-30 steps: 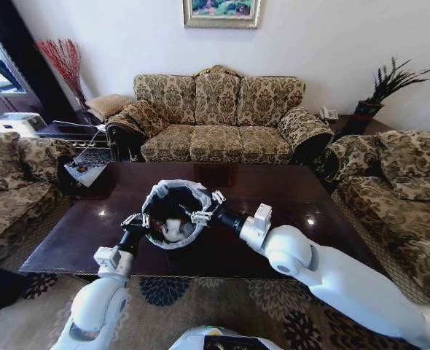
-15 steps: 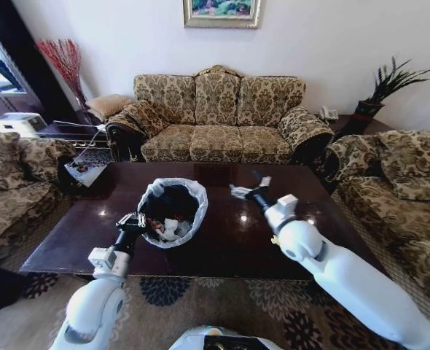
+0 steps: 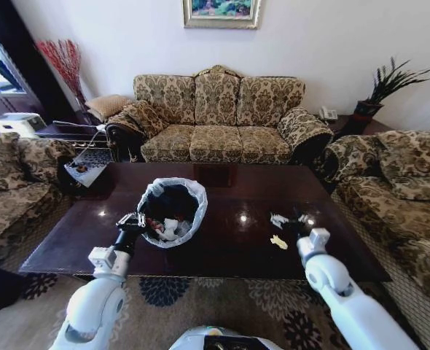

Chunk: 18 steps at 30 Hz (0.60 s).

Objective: Move to the front of the table and place the trash on the table into the trash bin.

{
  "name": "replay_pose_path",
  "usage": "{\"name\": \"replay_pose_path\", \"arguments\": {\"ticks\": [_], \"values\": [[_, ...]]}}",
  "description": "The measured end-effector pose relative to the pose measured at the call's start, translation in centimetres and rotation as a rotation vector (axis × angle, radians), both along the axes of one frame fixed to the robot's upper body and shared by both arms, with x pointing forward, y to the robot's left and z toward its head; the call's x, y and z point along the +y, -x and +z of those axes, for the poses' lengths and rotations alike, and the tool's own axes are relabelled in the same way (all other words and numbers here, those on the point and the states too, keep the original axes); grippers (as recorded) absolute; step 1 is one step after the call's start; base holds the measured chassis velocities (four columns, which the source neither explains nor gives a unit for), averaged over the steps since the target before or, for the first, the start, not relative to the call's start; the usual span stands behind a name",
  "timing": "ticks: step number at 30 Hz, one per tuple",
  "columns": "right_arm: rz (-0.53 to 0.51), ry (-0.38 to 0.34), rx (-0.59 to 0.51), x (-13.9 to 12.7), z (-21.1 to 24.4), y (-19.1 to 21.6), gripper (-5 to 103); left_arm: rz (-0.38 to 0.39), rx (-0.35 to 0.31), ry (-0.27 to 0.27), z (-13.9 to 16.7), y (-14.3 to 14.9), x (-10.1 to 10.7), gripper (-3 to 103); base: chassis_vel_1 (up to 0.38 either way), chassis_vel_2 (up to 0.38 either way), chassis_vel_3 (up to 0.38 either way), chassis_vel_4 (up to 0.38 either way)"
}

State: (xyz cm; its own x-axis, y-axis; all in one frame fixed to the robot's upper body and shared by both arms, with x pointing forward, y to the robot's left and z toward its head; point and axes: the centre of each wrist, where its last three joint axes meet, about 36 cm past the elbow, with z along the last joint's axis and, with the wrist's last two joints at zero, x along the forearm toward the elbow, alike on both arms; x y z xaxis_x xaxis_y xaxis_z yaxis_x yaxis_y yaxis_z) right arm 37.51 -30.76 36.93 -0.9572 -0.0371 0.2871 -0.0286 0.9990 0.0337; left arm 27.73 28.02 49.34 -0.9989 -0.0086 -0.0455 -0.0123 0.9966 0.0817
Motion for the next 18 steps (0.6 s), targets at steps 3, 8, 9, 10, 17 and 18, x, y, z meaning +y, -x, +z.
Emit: {"name": "replay_pose_path", "arguments": {"ticks": [3,8,9,10,17,18], "values": [[-0.025,0.017,0.038,-0.1,-2.7,0.0,100,0.001,0.0,0.0,0.0,0.0,0.0,3,0.0,0.0,0.0,0.0],[-0.071,0.047,0.094,-0.6,-6.4,0.3,100,0.003,0.001,-0.008,0.0,0.1,0.1,3,0.0,0.0,0.0,0.0],[-0.072,0.049,0.093,-0.6,-6.6,0.4,100,0.004,0.001,-0.01,0.0,0.1,0.1,3,0.0,0.0,0.0,0.0],[-0.072,0.049,0.093,-0.6,-6.6,0.4,100,0.004,0.001,-0.01,0.0,0.1,0.1,3,0.0,0.0,0.0,0.0],[-0.041,0.061,0.086,-0.3,-7.2,1.2,95,0.001,0.016,-0.011,-0.6,-0.3,0.0,3,0.0,0.0,0.0,0.0],[-0.041,0.061,0.086,-0.3,-7.2,1.2,95,0.001,0.016,-0.011,-0.6,-0.3,0.0,3,0.0,0.0,0.0,0.0]]}}
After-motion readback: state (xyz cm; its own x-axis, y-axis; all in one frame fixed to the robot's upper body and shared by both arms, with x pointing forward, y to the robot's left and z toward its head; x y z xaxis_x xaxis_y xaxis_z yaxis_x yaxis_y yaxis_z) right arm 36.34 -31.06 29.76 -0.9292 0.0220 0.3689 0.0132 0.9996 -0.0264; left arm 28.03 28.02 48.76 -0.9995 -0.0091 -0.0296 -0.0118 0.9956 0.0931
